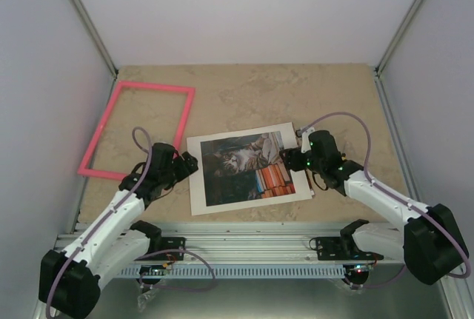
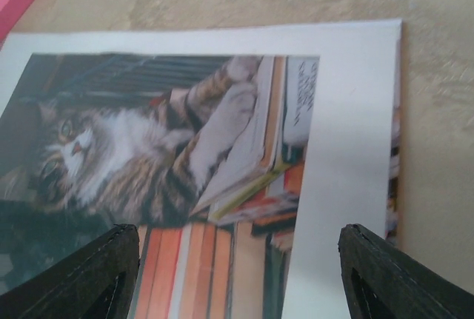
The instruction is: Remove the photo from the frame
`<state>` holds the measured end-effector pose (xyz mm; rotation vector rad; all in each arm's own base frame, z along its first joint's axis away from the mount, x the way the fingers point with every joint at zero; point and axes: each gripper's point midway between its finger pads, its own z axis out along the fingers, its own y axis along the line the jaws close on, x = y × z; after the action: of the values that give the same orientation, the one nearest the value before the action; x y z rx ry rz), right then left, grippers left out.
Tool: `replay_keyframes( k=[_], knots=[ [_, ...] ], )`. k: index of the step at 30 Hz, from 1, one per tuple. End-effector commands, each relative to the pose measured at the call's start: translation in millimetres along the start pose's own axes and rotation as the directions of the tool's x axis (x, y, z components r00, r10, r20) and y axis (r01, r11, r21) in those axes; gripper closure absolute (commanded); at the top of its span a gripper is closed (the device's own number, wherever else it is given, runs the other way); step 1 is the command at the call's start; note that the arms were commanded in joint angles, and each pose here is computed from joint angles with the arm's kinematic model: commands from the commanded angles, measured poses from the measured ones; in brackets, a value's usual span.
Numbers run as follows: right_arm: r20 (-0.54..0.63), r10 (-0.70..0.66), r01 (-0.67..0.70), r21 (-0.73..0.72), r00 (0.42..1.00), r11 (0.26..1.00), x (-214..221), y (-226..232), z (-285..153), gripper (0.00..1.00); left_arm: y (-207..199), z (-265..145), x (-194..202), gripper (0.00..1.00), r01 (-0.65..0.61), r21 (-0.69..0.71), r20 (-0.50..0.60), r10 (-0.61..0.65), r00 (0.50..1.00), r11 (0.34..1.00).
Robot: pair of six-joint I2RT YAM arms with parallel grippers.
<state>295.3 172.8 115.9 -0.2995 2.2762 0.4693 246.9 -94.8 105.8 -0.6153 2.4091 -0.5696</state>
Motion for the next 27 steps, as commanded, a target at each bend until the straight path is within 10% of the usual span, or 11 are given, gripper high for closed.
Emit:
replay_keyframes(
  k=[1,27],
  knots=[
    [-0.078,0.032,-0.034,-0.016,0.996,0.999,29.6,5.6,-6.6,0.25,7.2,4.1,30.4,0.08,-0.012,-0.01,-0.061,0.011,0.998,1.0],
    [-0.147,0.121,-0.101,0.135,0.982,0.986,70.7,-23.9,-17.1,0.25,23.4,41.0,75.9,0.05,-0.068,-0.028,-0.179,0.062,0.982,0.997]
  ],
)
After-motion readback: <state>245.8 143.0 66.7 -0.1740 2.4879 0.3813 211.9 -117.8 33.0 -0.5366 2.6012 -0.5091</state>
